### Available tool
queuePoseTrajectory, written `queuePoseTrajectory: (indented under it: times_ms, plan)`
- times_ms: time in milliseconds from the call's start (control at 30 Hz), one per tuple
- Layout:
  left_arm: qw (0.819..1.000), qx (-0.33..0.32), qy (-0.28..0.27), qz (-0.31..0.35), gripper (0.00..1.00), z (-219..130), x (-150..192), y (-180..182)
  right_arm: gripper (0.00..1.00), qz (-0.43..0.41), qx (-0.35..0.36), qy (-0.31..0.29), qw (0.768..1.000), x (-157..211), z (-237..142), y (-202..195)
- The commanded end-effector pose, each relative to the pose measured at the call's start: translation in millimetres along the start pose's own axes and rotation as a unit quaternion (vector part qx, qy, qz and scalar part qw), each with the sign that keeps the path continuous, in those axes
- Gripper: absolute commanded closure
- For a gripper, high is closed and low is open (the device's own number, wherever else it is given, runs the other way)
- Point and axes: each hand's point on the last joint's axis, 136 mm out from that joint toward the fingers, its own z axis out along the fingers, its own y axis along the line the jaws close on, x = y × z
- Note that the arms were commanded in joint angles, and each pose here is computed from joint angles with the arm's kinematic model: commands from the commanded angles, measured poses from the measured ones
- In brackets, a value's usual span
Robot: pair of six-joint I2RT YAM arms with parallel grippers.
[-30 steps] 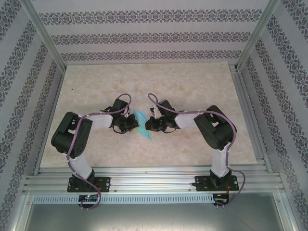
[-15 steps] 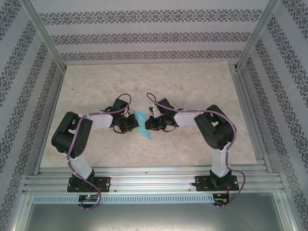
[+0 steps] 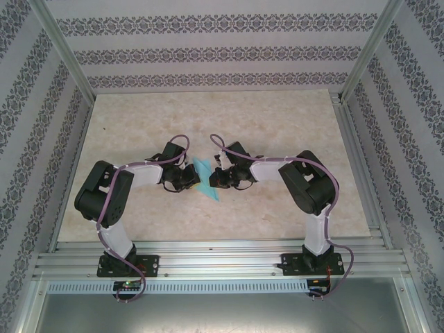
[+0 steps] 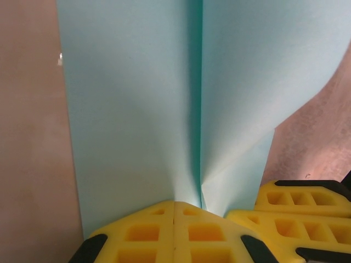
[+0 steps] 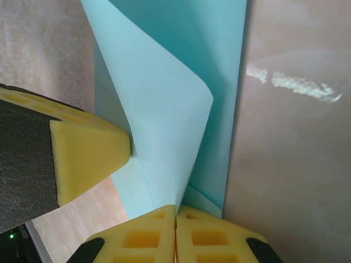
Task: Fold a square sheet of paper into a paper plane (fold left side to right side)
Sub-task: Fourth fold the wing at the center of the table.
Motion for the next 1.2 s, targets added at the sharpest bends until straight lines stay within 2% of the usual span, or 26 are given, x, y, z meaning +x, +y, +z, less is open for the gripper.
queuePoseTrajectory:
  times_ms: [0, 1167]
  plan:
    - [0.998, -0.058, 0.016, -0.014, 0.97, 14.0, 11.0, 34.2, 0.92, -0.011, 0.004, -0.005, 1.000, -8.1, -0.5, -0.6]
    - [0.998, -0.062, 0.018, -0.014, 0.97, 15.5, 12.7, 38.1, 0.92, -0.021, 0.003, -0.011, 1.000, -23.7, -12.0, 4.4]
